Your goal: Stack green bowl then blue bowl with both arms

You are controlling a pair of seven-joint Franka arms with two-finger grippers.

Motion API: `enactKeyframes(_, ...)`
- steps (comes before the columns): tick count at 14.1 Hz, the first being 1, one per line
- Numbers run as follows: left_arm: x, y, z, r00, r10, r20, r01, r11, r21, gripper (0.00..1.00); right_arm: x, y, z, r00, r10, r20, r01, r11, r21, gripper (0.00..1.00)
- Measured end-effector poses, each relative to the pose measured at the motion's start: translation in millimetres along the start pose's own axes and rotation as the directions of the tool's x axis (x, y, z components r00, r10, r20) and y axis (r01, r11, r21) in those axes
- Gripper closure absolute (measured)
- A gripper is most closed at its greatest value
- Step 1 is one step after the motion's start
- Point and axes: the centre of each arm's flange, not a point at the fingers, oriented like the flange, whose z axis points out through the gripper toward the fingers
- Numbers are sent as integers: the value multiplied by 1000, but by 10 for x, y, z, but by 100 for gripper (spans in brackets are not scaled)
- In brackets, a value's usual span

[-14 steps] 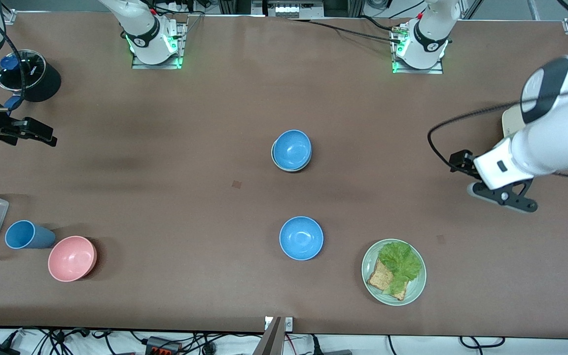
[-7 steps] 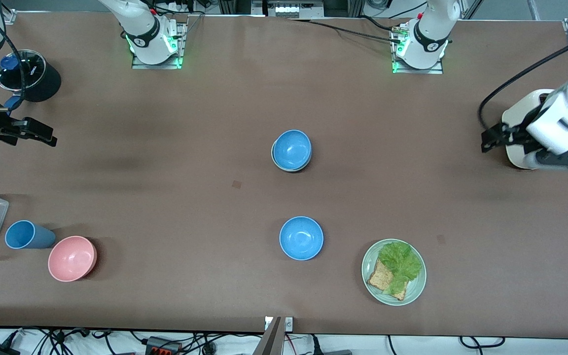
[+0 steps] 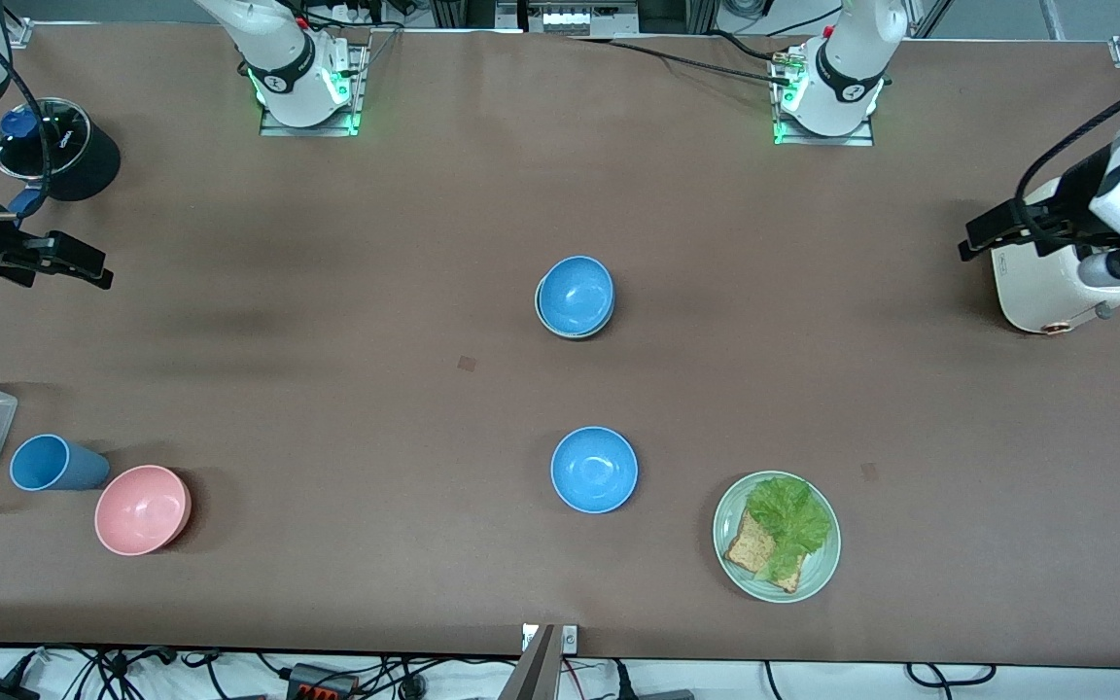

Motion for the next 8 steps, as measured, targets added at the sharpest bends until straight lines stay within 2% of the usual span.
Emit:
enactKeyframes(3,-60,272,38,999,44,18,-45,999,9,0,0,-7,-2,1000,-1,0,1,1000,0,0)
enactKeyframes(6,-80,263,55,998,47,34,-48,998,36,0,0,-58,-8,1000,-11,-1,11,1000,-3,0)
enactKeyframes(8,-86,273,61,998,53,36,-55,997,56,0,1,-107,-23,1000,-27,-5,27,999,-29,0)
